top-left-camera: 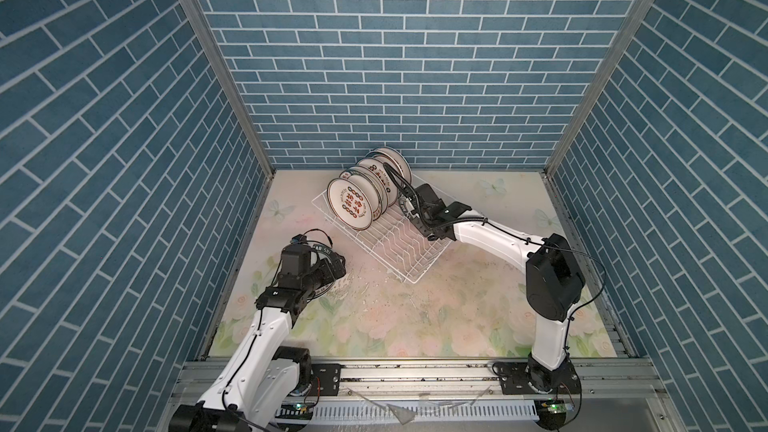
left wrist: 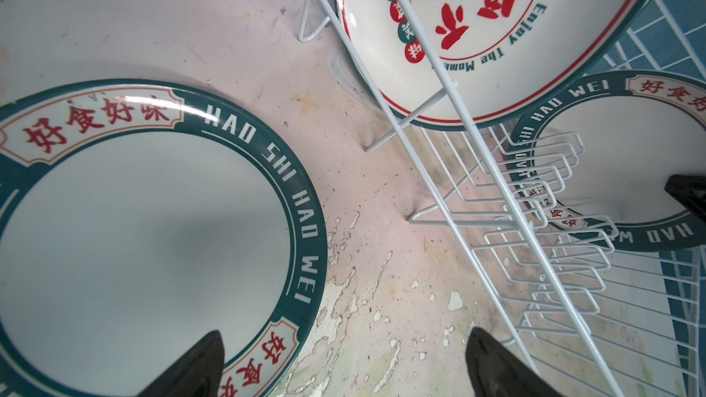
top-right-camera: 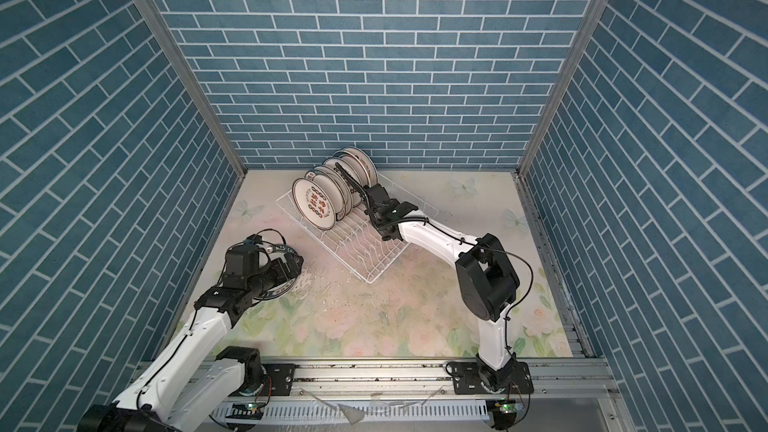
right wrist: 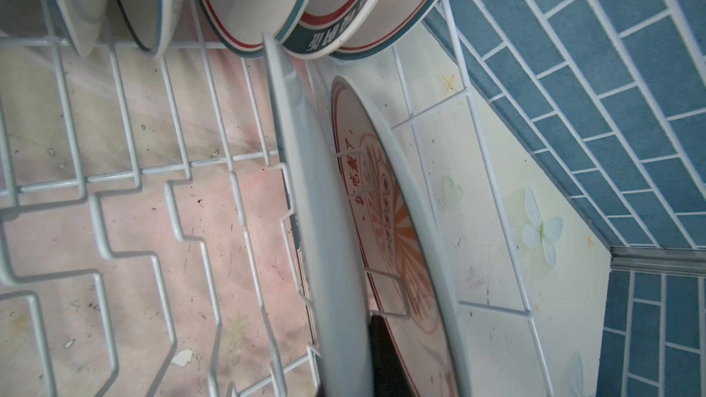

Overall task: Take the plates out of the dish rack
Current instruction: 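Lift the green-rimmed plate from the rack and carry it toward the left gripper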

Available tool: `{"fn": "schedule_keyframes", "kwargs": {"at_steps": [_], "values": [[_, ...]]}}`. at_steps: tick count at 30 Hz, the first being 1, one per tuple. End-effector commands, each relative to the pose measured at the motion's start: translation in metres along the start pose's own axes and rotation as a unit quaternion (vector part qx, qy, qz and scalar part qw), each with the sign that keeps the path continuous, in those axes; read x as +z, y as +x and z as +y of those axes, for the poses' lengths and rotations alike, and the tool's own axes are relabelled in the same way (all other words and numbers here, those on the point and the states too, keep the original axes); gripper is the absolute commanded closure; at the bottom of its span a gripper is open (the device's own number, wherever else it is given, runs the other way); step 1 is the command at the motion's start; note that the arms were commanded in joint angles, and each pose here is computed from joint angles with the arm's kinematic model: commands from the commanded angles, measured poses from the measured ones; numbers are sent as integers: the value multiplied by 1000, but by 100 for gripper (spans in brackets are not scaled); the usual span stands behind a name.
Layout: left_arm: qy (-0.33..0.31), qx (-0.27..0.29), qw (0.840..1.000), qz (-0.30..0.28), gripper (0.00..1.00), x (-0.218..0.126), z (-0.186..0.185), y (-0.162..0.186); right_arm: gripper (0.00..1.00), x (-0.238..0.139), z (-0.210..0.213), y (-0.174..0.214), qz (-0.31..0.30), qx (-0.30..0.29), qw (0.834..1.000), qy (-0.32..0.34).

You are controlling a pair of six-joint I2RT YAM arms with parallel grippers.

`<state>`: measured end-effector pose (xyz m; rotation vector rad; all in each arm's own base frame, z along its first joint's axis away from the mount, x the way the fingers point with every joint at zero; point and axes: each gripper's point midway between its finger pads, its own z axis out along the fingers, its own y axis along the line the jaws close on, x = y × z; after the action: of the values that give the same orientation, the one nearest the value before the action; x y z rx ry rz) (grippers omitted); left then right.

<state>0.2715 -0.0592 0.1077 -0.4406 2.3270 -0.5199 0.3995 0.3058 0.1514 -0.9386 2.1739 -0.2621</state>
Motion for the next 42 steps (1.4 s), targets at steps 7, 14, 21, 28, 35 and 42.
{"fn": "schedule_keyframes", "kwargs": {"at_steps": [7, 14, 21, 28, 35, 42], "values": [[11, 7, 1000, -6, 1, -1, -7, -5, 100, -71, -12, -36, -106, -14, 994, 24], [20, 14, 999, -37, 1, -19, -11, -12, 100, -114, -22, -52, -158, -15, 986, 50], [53, 21, 997, -58, 1, -33, -25, -19, 100, -155, -22, -63, -255, 100, 962, -6], [107, 25, 990, -84, 1, -42, -44, -26, 100, -174, 0, -60, -296, 251, 911, -137], [156, 18, 984, -82, 1, -40, -60, -28, 100, -181, 44, -69, -283, 341, 845, -300], [180, 13, 980, -85, 1, -40, -67, -28, 100, -174, 80, -72, -234, 380, 804, -392]]}}
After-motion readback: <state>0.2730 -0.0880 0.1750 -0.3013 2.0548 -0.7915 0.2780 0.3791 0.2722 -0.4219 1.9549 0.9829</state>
